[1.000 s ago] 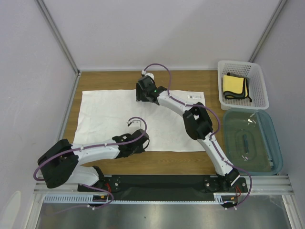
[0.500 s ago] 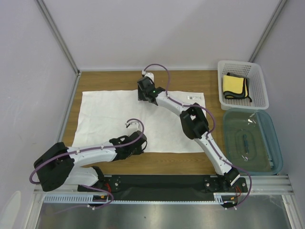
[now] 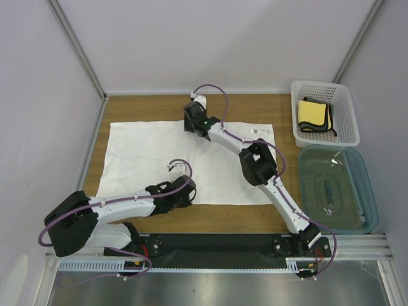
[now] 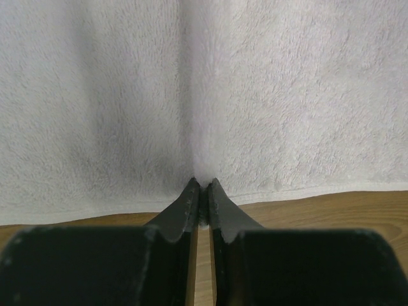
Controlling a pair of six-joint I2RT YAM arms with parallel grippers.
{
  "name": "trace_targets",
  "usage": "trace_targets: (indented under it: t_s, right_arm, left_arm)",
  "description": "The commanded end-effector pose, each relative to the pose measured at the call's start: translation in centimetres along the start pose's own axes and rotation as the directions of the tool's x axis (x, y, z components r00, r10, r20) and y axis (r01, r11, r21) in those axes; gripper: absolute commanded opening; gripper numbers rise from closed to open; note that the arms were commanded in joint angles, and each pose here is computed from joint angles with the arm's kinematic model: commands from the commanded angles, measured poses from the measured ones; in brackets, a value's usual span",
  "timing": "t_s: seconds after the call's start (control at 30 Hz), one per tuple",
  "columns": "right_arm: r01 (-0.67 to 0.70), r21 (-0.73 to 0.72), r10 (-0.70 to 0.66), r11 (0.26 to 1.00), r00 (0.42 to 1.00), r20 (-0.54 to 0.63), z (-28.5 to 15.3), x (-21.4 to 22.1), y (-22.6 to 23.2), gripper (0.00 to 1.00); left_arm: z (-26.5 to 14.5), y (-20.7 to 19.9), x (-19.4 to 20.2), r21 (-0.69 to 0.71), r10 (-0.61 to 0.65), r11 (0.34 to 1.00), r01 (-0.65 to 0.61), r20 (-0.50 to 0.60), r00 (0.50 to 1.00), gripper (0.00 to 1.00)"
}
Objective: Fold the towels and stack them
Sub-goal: Fold the towel
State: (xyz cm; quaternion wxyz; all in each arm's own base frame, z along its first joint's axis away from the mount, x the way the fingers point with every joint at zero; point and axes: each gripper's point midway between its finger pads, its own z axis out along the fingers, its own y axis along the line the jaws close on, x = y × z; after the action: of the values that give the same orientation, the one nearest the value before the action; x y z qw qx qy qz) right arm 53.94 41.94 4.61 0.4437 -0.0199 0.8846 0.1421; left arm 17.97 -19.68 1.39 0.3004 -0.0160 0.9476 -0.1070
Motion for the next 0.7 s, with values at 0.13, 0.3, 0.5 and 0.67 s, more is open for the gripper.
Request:
trace_targets:
  t_s: [0.13, 0.3, 0.5, 0.67]
  right_arm:
    - [-0.022, 0.044, 0.019, 0.999, 0.998, 0.055, 1.1, -0.7, -0.4, 0.52]
    - [-0.024, 0.052, 0.021, 0.998, 0.998, 0.053, 1.3, -0.6, -0.6, 0.52]
    - [-0.011, 0.049, 0.009, 0.999, 0.999, 0.049, 1.7, -0.6, -0.4, 0.38]
    - [-0.005, 0.033, 0.004, 0.999, 1.0, 0.025, 1.7, 0.1, -0.1, 0.21]
  left_arm:
    - [-0.4, 3.6, 5.0, -0.08, 0.074, 0.993, -0.089, -0.179, 0.981, 0.12]
    - [-0.5, 3.7, 5.2, -0.078, 0.074, 0.993, -0.089, -0.181, 0.981, 0.12]
    - [-0.7, 3.7, 5.1, -0.069, 0.073, 0.994, -0.086, -0.177, 0.982, 0.12]
    - [-0.8, 3.6, 5.0, -0.056, 0.077, 0.995, -0.087, -0.169, 0.983, 0.11]
